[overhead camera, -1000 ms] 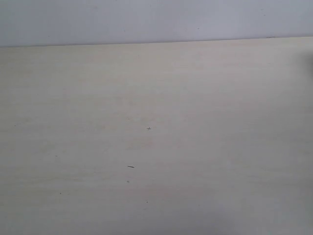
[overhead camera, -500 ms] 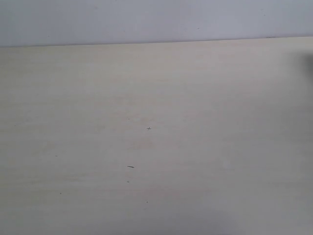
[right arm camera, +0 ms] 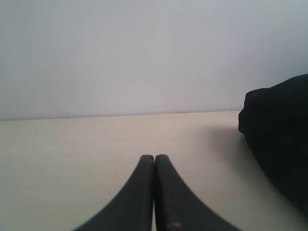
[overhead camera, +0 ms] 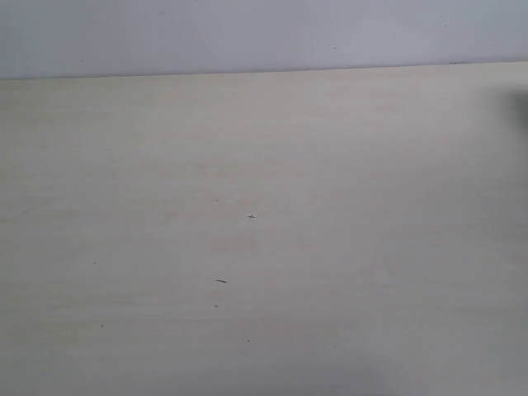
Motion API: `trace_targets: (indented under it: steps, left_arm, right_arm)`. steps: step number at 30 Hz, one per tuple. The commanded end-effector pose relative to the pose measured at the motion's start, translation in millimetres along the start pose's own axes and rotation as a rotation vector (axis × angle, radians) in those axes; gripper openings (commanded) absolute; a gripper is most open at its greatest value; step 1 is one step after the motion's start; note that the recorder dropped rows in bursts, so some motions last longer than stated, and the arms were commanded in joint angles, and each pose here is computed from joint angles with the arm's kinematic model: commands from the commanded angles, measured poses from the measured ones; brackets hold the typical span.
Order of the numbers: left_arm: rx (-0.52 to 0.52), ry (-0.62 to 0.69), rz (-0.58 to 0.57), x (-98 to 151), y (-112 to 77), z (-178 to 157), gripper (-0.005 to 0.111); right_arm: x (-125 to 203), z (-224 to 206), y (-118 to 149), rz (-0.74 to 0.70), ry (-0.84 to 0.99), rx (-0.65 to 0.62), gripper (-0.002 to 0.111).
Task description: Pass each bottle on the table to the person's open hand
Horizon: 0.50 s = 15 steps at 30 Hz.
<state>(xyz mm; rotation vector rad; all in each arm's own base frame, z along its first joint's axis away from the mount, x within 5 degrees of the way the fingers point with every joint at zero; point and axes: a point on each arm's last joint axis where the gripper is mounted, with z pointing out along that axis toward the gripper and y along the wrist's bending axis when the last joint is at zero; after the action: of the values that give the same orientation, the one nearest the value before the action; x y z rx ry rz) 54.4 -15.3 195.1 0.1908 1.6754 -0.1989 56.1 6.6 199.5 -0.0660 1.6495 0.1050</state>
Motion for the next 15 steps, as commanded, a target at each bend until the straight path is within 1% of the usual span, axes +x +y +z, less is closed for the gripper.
trace_targets:
  steps: [1,8,15]
  left_arm:
    - [0.012,0.047,-0.007,4.3,-1.2,-0.6,0.000]
    - [0.039,0.147,-0.020,13.3,-3.7,-1.6,0.000]
    - [0.068,0.154,-0.109,13.6,-7.0,-1.8,0.000]
  right_arm:
    - [0.4,-0.2,-0.3,-0.002,-0.011,0.004,0.000]
    - [0.4,-0.2,-0.3,-0.002,-0.011,0.004,0.000]
    - [0.4,-0.2,-0.3,-0.002,-0.011,0.004,0.000]
